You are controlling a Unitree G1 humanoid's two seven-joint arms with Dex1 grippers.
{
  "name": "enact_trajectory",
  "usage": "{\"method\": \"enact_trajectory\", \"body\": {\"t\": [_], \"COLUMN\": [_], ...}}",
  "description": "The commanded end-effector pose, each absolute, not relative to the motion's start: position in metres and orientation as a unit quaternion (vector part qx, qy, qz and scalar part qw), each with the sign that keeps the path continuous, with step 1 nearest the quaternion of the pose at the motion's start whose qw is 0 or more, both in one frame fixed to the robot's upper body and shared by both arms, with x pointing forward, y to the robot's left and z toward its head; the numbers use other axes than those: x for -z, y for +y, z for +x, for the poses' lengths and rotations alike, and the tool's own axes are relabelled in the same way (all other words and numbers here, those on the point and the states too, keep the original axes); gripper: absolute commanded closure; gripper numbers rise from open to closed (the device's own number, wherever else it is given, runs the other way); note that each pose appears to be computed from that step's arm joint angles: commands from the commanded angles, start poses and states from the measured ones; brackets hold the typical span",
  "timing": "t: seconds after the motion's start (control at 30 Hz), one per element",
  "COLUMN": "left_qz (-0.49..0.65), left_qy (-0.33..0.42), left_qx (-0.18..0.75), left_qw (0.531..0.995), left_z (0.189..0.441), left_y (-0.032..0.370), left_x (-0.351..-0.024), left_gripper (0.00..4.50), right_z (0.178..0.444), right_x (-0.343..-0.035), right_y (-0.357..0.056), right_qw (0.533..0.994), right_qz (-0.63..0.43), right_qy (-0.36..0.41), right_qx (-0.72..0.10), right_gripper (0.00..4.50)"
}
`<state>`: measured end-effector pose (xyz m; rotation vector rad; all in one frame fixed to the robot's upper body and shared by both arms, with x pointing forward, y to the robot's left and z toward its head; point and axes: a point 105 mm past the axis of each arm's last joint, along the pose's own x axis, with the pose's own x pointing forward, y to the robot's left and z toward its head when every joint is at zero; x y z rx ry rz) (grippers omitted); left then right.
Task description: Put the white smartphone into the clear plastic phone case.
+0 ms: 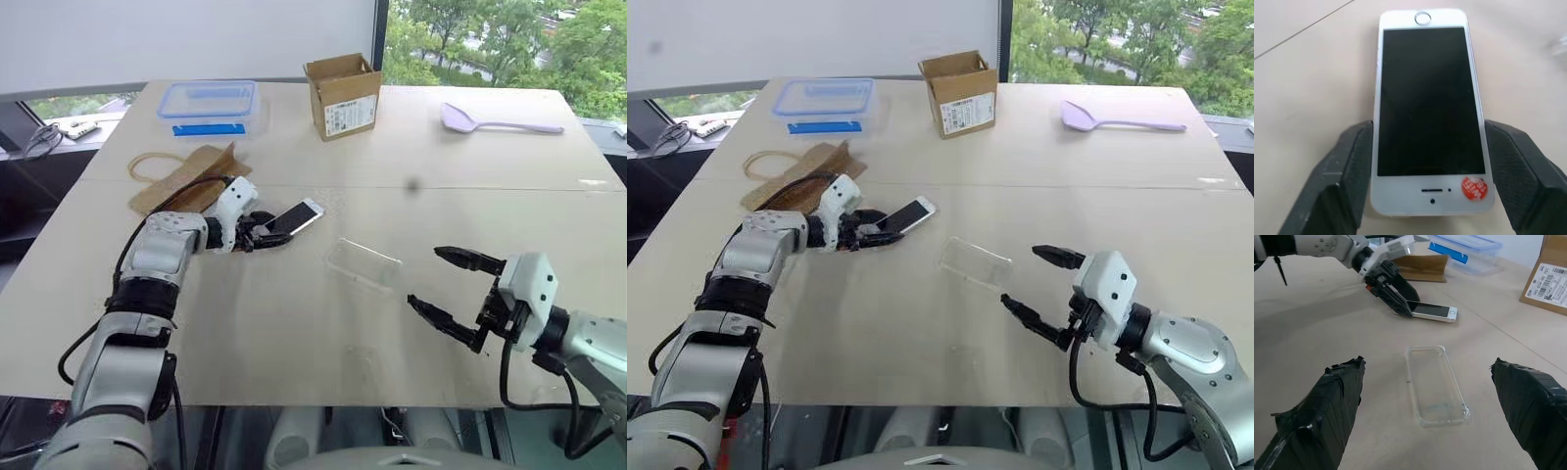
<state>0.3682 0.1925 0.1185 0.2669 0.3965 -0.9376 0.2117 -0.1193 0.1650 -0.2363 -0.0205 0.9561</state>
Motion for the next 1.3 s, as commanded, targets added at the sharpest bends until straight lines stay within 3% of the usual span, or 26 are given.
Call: {"method": "enact_trajectory", "body": {"t": [0.03, 0.33, 0.7, 0.8, 0.93, 1.13, 1.3], "left_qz": [0.135, 0.203, 0.296, 0.317, 0.323, 0.245, 0.220], "left_qy": [0.115, 0.089, 0.060, 0.045, 0.018, -0.001, 0.026], "left_qx": [0.571, 0.683, 0.720, 0.723, 0.721, 0.714, 0.689], "left_qw": [0.802, 0.696, 0.625, 0.612, 0.613, 0.656, 0.691], "left_z": [0.335, 0.311, 0.326, 0.329, 0.332, 0.329, 0.302], "left_y": [0.146, 0.039, -0.042, -0.056, -0.058, -0.001, 0.054], "left_x": [-0.168, -0.150, -0.123, -0.118, -0.119, -0.152, -0.155], "left_gripper": [1.65, 1.65, 1.65, 0.09, 0.09, 0.09, 0.09], "right_z": [0.207, 0.207, 0.188, 0.188, 0.197, 0.216, 0.251], "right_x": [-0.178, -0.186, -0.170, -0.163, -0.157, -0.141, -0.130], "right_y": [-0.129, -0.172, -0.181, -0.178, -0.175, -0.163, -0.162], "right_qw": [0.888, 0.930, 0.937, 0.931, 0.926, 0.895, 0.862], "right_qz": [-0.117, -0.132, -0.138, -0.144, -0.141, -0.164, -0.216], "right_qy": [-0.030, -0.015, 0.066, 0.080, 0.096, 0.133, 0.164], "right_qx": [-0.443, -0.343, -0.313, -0.326, -0.337, -0.394, -0.428], "right_gripper": [0.00, 0.00, 0.00, 0.00, 0.00, 0.00, 0.00]}}
